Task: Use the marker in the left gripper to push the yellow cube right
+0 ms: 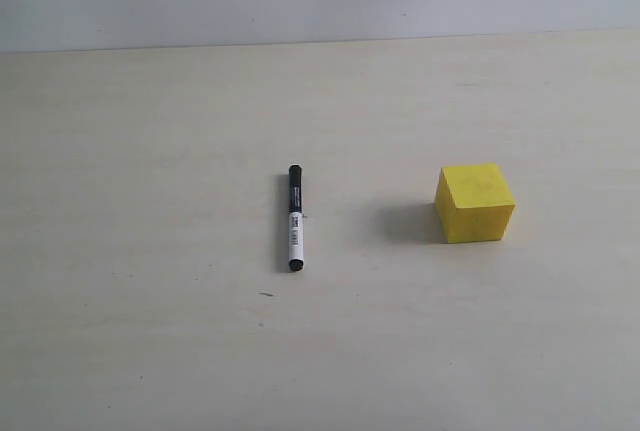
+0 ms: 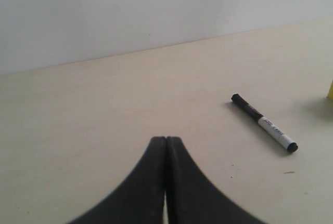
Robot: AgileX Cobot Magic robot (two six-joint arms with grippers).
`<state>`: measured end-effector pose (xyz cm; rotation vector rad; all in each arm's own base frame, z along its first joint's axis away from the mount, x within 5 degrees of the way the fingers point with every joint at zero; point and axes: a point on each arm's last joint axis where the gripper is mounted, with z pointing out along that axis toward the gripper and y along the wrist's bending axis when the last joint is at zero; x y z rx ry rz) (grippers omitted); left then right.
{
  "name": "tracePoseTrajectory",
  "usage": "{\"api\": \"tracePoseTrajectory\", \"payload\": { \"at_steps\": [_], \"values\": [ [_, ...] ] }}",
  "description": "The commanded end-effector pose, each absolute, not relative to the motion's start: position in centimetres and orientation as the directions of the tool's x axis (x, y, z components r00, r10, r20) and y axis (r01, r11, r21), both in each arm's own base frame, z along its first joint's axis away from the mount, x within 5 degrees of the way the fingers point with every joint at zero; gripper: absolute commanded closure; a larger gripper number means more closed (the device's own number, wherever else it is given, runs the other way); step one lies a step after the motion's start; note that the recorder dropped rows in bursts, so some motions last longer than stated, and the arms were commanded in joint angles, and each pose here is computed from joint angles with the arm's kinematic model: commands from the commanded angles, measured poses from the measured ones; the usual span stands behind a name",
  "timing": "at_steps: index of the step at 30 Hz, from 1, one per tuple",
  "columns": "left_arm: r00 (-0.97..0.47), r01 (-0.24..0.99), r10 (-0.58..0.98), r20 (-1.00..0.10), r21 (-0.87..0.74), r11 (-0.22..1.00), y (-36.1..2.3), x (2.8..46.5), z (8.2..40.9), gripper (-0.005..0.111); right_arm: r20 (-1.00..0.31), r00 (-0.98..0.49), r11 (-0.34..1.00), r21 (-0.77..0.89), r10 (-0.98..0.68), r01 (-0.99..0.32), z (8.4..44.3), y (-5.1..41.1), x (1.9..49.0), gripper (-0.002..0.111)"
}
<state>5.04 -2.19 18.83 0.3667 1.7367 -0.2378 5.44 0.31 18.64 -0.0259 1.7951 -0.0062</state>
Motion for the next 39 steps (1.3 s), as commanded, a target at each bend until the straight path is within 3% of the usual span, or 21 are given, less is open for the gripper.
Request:
{"api": "tracePoseTrajectory", "payload": {
  "at_steps": [1, 7, 35, 39],
  "values": [
    [-0.207, 0.346, 0.018, -0.978, -0.055, 0.937, -2.13, 5.04, 18.71, 0.107, -0.977, -0.211, 1.0, -0.025, -0.026, -0.007, 18.61, 0.26, 5.45, 0.108],
    [-0.221, 0.286, -0.021, -0.975, -0.085, 0.955, -1.66, 5.2, 18.66, 0.107, -0.977, -0.211, 1.0, -0.025, -0.026, -0.007, 18.61, 0.26, 5.45, 0.108],
    [-0.276, 0.28, 0.006, -0.961, -0.075, 0.957, -1.59, 5.08, 18.11, 0.107, -0.977, -0.211, 1.0, -0.027, -0.028, -0.007, 18.6, 0.25, 5.45, 0.108],
    [-0.276, 0.207, -0.015, -0.961, -0.075, 0.975, -1.2, 5.18, 18.11, 0.107, -0.977, -0.211, 1.0, -0.027, -0.028, -0.007, 18.6, 0.25, 5.45, 0.108]
  ]
}}
